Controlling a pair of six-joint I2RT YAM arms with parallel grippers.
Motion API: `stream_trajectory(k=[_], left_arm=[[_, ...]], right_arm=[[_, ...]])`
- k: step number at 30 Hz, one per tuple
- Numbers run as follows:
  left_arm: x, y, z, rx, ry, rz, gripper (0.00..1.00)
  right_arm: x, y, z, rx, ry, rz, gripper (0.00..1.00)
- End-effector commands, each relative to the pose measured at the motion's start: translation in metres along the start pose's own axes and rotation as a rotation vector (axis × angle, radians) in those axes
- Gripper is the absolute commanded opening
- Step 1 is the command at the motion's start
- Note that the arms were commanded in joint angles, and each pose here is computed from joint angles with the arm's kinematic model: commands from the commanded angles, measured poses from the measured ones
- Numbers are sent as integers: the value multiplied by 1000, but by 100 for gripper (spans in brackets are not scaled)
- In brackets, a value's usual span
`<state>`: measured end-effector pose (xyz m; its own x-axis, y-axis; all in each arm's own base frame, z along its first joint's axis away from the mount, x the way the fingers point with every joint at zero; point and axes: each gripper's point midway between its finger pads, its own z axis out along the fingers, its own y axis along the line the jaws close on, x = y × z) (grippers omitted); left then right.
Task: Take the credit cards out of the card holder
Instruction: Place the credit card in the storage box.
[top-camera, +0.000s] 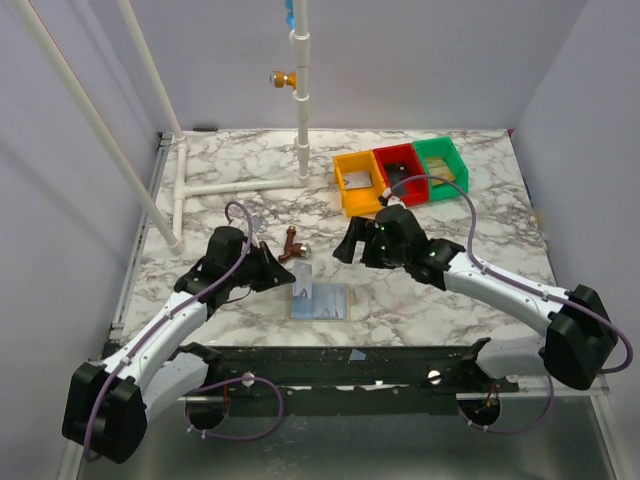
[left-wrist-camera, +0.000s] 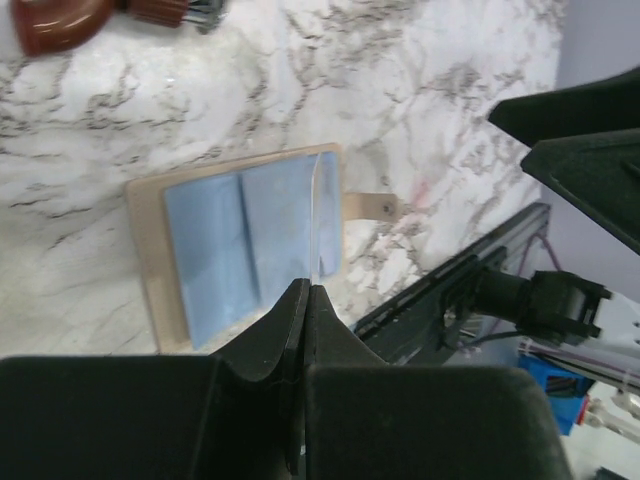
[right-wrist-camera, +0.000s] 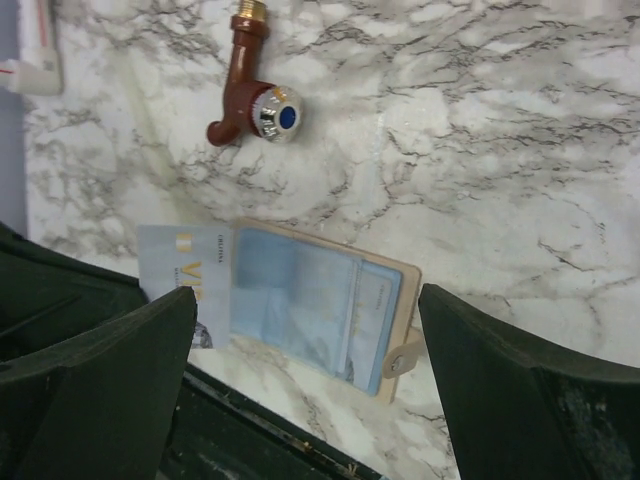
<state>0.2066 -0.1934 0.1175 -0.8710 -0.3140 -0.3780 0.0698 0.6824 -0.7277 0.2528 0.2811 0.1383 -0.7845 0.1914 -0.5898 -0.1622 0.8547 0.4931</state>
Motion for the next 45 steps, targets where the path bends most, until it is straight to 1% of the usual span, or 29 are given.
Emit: stream_trajectory(k=[1, 6, 11, 20, 22, 24, 26, 30, 32, 37, 39, 45], left_arm=[[-16, -51, -12, 218, -26, 4, 0], [-27, -84, -24, 376, -62, -8, 0], [-36, -111, -38, 517, -84, -16, 0], [-40, -126, -43, 590, -68, -26, 0], [-40, -126, -42, 592, -60, -32, 0], [-39, -126, -41, 591, -57, -33, 0], [-39, -125, -41, 589, -53, -35, 0], [-38, -124, -39, 588, -50, -37, 0], [-38, -124, -40, 590, -47, -35, 0], [-37, -124, -39, 591, -43, -35, 0], [-36, -124, -40, 592, -44, -31, 0], [-34, -120, -39, 573, -40, -29, 0]], right_arm=[[-16, 43, -20, -296, 0, 14, 96], [-28, 61, -35, -451, -15, 54, 96], [-29, 70, -43, -536, -14, 83, 96], [-23, 95, -62, -756, 18, 179, 93], [-22, 96, -63, -779, 24, 200, 92], [-22, 99, -66, -802, 28, 214, 88], [-23, 101, -68, -821, 26, 220, 81], [-22, 102, -66, -823, 34, 226, 50], [-21, 102, -65, -824, 43, 232, 38], [-18, 102, -60, -824, 63, 247, 14], [-18, 101, -59, -821, 67, 252, 1], [-18, 100, -58, -814, 62, 255, 1]])
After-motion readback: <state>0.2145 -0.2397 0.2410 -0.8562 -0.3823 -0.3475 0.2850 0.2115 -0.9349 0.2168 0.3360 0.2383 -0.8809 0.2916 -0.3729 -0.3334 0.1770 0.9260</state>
